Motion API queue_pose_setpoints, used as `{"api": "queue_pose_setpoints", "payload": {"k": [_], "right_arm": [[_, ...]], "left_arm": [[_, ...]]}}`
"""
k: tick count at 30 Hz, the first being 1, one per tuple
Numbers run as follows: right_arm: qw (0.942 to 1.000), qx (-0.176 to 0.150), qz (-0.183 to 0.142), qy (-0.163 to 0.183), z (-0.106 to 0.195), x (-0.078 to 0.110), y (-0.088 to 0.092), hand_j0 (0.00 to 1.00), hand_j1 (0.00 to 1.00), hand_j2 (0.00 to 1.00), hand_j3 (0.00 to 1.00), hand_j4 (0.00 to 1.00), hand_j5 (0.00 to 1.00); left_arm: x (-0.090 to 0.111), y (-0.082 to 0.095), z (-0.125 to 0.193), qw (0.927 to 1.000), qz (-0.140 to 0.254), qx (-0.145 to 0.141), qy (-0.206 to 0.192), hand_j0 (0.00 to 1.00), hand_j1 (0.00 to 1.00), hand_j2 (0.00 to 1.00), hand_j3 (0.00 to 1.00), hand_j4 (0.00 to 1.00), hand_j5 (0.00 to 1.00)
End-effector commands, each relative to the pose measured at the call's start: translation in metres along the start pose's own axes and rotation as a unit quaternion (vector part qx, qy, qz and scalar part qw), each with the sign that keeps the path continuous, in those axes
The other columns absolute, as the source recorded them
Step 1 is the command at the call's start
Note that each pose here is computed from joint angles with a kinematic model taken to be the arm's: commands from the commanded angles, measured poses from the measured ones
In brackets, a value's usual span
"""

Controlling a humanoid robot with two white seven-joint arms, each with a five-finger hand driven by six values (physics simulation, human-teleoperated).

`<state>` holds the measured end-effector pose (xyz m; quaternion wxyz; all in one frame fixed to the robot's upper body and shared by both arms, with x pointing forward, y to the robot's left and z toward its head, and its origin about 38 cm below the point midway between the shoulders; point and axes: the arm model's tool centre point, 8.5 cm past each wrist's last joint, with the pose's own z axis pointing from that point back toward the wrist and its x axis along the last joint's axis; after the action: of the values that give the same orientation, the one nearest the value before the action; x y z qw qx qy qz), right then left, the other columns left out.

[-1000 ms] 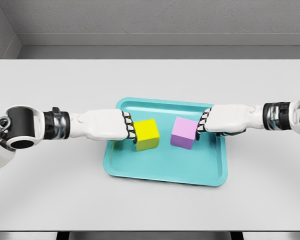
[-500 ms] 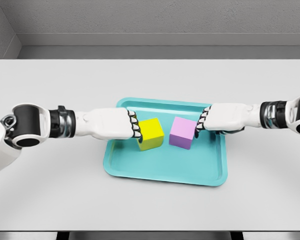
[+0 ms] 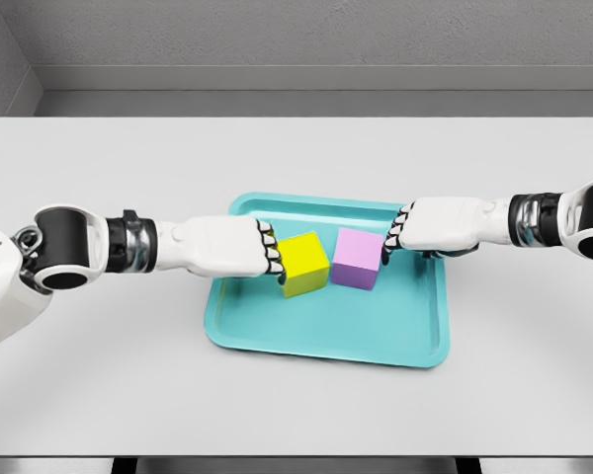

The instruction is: Push two cubes

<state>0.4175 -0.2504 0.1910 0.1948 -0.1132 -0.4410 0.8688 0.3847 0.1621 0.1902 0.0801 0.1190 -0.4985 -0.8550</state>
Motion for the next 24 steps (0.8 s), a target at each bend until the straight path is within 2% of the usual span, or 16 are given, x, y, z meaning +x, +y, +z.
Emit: {"api": "queue_pose_setpoints", "payload": {"k": [1, 8, 13, 24], "right_arm": [[1.0000, -0.001, -0.003, 0.001, 0.000, -0.001, 0.000, 0.68, 0.68, 0.68, 0.68, 0.68, 0.68], [1.0000, -0.001, -0.001, 0.002, 0.000, -0.001, -0.001, 0.68, 0.68, 0.68, 0.68, 0.68, 0.68], [1.0000, -0.004, 0.001, 0.001, -0.001, -0.001, -0.004, 0.68, 0.68, 0.68, 0.68, 0.68, 0.68], [1.0000, -0.007, 0.005, -0.002, -0.005, 0.001, -0.007, 0.68, 0.68, 0.68, 0.68, 0.68, 0.68]], "left_arm": [[-0.002, -0.002, 0.003, 1.0000, 0.003, -0.002, 0.004, 0.68, 0.68, 0.68, 0.68, 0.68, 0.68], [-0.008, -0.006, 0.010, 0.9998, 0.006, -0.010, 0.013, 0.68, 0.68, 0.68, 0.68, 0.68, 0.68], [-0.022, -0.012, 0.010, 0.9993, 0.020, -0.018, 0.027, 0.68, 0.68, 0.68, 0.68, 0.68, 0.68], [-0.019, 0.000, -0.008, 0.9997, 0.018, 0.000, 0.015, 0.68, 0.68, 0.68, 0.68, 0.68, 0.68]]}}
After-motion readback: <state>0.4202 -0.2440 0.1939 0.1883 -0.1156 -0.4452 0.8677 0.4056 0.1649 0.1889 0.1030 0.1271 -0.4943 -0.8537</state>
